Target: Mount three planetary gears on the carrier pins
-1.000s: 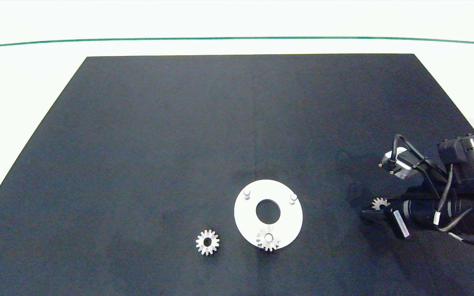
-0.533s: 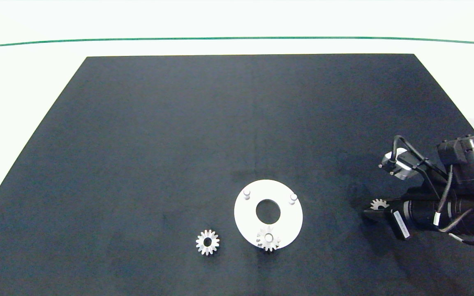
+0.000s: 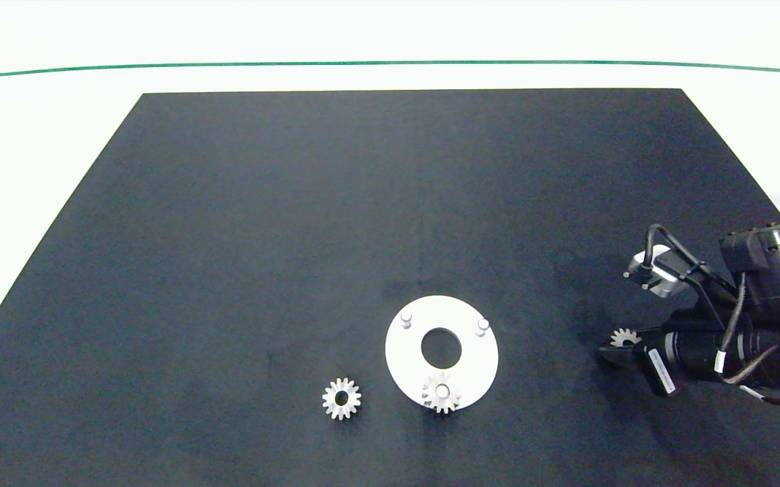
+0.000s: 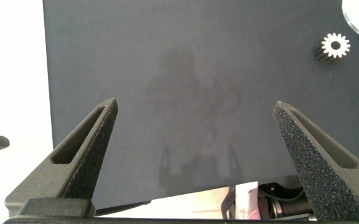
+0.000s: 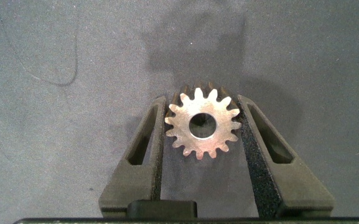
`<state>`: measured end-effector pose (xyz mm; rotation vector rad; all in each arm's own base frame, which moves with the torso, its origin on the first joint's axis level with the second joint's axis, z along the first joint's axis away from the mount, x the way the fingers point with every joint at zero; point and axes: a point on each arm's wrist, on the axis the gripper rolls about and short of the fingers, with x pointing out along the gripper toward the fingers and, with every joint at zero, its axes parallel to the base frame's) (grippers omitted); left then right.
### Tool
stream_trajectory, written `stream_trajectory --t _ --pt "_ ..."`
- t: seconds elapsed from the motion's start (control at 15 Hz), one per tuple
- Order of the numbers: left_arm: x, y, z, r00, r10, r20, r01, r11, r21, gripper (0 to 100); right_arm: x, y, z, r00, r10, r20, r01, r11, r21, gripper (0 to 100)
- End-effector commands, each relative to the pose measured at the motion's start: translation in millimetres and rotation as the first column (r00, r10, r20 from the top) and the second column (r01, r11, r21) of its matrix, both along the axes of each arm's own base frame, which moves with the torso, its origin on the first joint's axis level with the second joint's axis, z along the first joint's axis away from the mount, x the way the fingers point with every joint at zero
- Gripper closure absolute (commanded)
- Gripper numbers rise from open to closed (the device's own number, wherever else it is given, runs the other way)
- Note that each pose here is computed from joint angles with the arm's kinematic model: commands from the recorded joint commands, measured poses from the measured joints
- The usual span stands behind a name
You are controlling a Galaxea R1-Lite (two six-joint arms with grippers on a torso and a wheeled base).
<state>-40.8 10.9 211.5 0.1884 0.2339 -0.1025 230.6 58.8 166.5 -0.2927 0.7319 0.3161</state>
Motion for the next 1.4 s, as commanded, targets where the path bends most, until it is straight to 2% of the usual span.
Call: stream_trajectory --t 0.07,0.27,0.4,0.6,0.73,0.87,1.07,1.33,1.4 --pt "-0.1 0.1 -0.4 1.0 0.0 -0.003 0.0 1.0 0.002 0 -1.2 0.2 0.2 1.0 0.002 -0.001 -0.002 1.0 -0.002 82" --pt "0.1 0.0 -0.7 1.0 0.0 -0.005 0.0 1.0 0.002 0 -2.5 -0.1 2.7 1.0 0.003 0.009 -0.003 1.0 0.001 88" --pt "0.2 0.0 -1.2 1.0 0.0 -0.008 0.0 1.0 0.003 0 -16.9 6.9 25.3 0.995 0.046 0.087 -0.047 0.999 0.011 90" --pt "0.3 0.0 -1.6 1.0 0.0 -0.009 0.0 1.0 0.003 0 -39.9 27.4 62.9 0.987 0.138 0.079 -0.136 0.99 -0.023 90" --pt "0.3 -0.1 -1.6 1.0 0.002 -0.009 -0.002 1.0 0.003 0 -43.0 46.6 79.8 0.973 0.199 0.119 -0.197 0.98 -0.025 90" --pt "0.6 -0.2 -1.5 1.0 0.002 -0.011 -0.002 1.0 0.003 0 -27.6 71.9 79.6 0.97 0.21 0.119 -0.202 0.977 -0.075 90" --pt "1.0 -0.2 -2.3 1.0 0.001 -0.014 -0.001 1.0 0.005 0 -12.3 105.2 69.8 0.96 0.265 0.085 -0.257 0.961 -0.099 90" --pt "1.2 -0.2 -2.5 1.0 0.0 -0.014 0.0 1.0 0.004 0 -10.3 130.2 50.5 0.954 0.299 0.022 -0.295 0.95 -0.101 90" --pt "1.3 -0.2 -2.9 1.0 0.0 -0.015 0.0 1.0 0.004 0 -6.8 137.8 46.6 0.957 0.29 0.022 -0.285 0.95 -0.127 90"
